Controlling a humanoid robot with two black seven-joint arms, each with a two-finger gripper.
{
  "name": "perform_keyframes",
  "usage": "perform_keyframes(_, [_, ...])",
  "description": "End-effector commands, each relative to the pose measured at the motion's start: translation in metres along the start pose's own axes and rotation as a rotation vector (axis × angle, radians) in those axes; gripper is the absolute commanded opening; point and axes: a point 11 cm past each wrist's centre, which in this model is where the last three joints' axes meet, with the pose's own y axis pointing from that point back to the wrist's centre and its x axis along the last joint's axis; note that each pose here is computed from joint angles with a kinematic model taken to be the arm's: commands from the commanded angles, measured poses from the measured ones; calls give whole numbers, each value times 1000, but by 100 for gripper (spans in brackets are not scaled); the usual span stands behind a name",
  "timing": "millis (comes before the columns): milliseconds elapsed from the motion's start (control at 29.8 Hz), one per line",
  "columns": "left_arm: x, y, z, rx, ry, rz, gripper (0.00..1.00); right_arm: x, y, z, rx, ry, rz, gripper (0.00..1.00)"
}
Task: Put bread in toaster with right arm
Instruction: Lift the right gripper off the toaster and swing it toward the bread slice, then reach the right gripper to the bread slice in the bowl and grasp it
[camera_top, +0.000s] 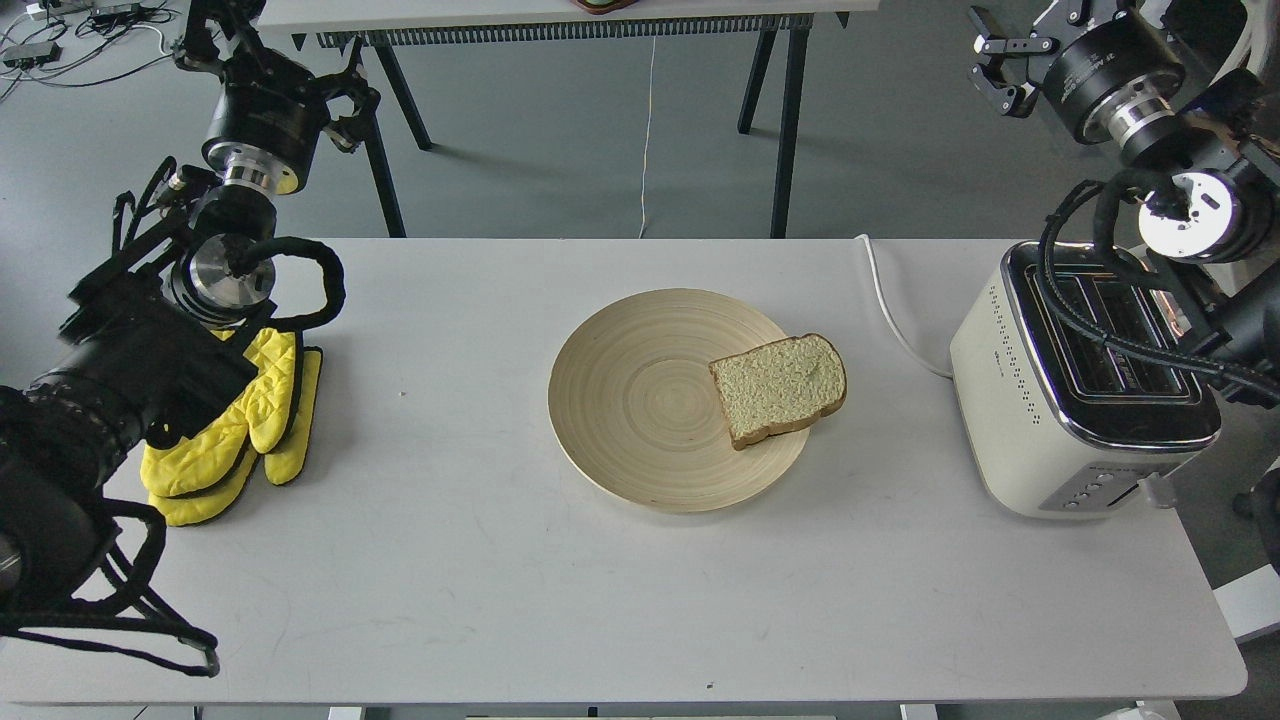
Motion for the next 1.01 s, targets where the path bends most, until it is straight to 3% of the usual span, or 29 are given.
perform_keyframes(0, [0,0,1,-2,-1,0,100,-18,6,0,-41,216,-75,98])
perform_keyframes(335, [1,0,3,-7,1,3,100,-70,29,57,-109,749,-304,98])
perform_keyframes(503, [2,0,4,-11,3,5,100,-72,51,110,-238,969,-395,97])
perform_keyframes(737, [1,0,4,-12,4,4,100,-67,70,181,-522,1047,-379,98])
perform_keyframes(972, [1,0,4,-12,4,4,100,-75,76,211,-587,1102,-409,92])
